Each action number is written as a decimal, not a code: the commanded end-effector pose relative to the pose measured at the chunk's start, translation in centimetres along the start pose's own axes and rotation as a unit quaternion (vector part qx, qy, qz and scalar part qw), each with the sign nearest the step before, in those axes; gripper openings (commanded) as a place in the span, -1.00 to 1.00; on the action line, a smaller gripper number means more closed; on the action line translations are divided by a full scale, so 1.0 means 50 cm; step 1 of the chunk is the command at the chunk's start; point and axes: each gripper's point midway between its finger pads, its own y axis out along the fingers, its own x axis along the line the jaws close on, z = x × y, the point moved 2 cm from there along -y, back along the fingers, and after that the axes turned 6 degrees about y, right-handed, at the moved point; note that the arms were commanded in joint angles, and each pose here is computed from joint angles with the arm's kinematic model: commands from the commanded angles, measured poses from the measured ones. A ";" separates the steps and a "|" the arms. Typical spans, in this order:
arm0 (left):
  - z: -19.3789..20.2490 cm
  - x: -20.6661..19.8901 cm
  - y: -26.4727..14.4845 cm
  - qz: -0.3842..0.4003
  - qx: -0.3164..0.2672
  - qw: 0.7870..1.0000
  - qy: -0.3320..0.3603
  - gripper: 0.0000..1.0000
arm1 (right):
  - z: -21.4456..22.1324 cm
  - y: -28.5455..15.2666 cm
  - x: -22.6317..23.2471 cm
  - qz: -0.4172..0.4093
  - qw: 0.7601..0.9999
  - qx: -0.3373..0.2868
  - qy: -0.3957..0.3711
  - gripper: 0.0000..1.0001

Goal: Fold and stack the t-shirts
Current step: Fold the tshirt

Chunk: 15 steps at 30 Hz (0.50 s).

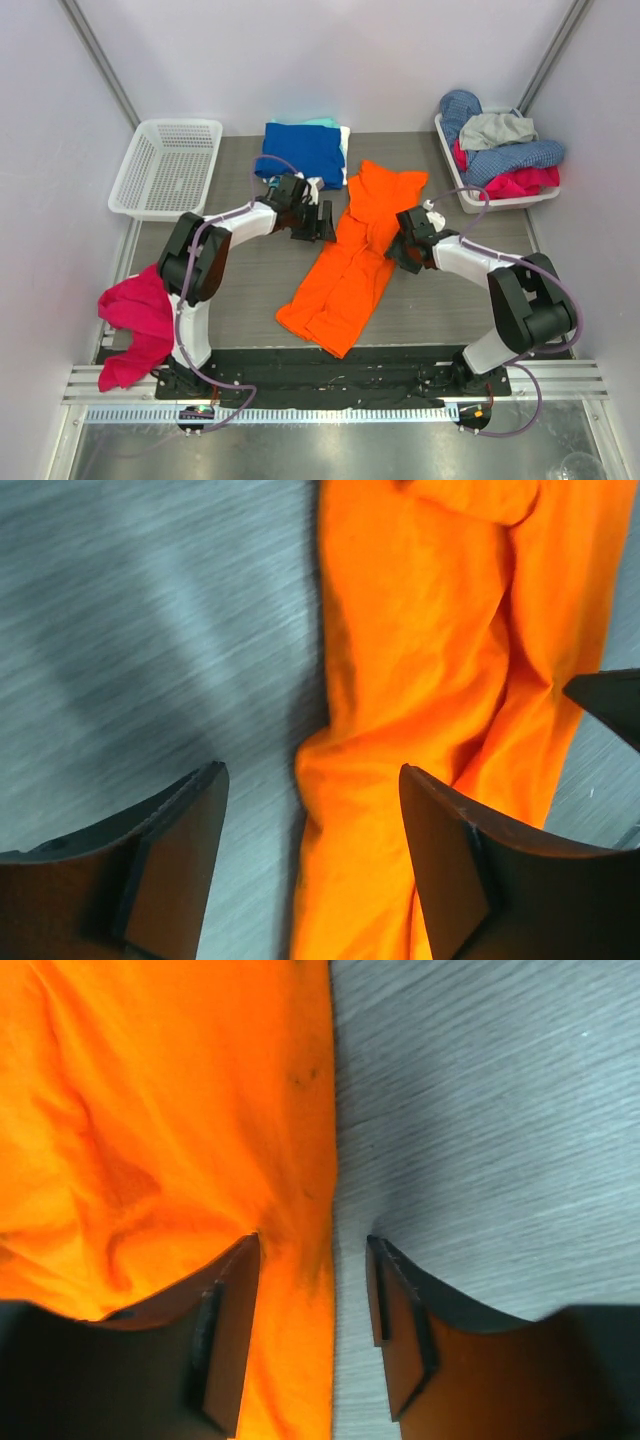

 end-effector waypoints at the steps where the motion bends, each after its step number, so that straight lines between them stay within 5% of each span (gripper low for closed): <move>1: 0.013 0.001 -0.048 -0.007 -0.002 1.000 -0.004 0.50 | -0.002 -0.030 0.007 -0.020 1.000 0.006 -0.002 0.13; 15: 0.014 -0.004 -0.280 -0.072 -0.086 0.994 -0.015 0.56 | 0.169 -0.196 0.142 -0.082 0.989 0.050 -0.115 0.30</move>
